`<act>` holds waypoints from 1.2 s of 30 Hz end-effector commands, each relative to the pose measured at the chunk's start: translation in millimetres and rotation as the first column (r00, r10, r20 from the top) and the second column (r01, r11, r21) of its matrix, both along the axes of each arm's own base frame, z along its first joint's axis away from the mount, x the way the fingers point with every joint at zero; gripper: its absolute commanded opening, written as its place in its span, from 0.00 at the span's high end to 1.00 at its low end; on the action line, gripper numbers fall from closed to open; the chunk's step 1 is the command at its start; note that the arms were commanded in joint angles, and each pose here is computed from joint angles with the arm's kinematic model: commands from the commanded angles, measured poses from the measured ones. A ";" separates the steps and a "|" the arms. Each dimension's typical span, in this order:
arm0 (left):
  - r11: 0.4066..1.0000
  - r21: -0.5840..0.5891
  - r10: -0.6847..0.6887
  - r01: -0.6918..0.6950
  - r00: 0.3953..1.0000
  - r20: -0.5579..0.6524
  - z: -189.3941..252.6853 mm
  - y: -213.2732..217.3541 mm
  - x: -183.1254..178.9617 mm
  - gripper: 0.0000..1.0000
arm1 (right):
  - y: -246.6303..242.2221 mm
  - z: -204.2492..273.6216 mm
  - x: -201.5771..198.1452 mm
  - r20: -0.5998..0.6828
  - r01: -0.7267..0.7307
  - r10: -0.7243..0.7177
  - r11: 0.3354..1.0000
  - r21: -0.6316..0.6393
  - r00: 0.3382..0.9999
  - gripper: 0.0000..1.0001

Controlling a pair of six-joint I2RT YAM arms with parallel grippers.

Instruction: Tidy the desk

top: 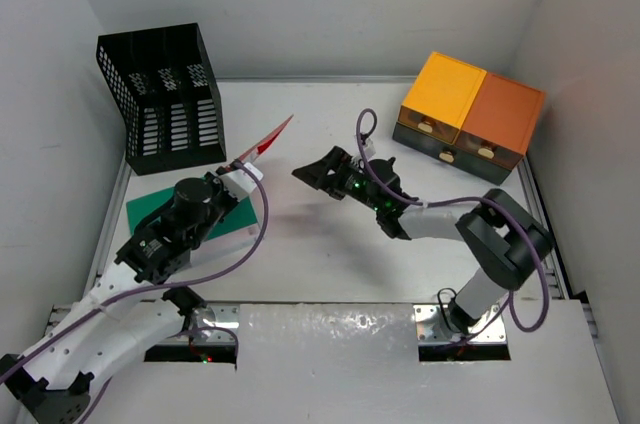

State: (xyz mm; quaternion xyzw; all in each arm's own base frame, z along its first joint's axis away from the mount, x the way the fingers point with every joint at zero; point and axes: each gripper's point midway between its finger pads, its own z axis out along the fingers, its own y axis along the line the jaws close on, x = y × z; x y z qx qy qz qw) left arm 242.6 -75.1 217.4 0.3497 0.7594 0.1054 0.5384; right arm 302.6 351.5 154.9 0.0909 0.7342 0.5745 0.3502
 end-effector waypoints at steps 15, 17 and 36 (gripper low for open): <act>0.946 -0.279 0.252 -0.166 0.917 0.310 152.1 8.5 40.9 1.00 | -88.2 17.6 24.1 0.387 0.326 -0.130 0.804 -0.498 0.913 0.01; 0.928 -0.322 0.298 -0.186 0.890 0.344 174.7 13.1 43.2 1.00 | -91.0 18.9 22.0 0.396 0.332 -0.131 0.803 -0.495 0.909 0.01; 0.783 -0.506 0.600 -0.362 0.654 0.461 286.9 112.5 63.4 1.00 | -113.7 43.3 9.8 0.469 0.391 -0.142 0.779 -0.490 0.871 0.01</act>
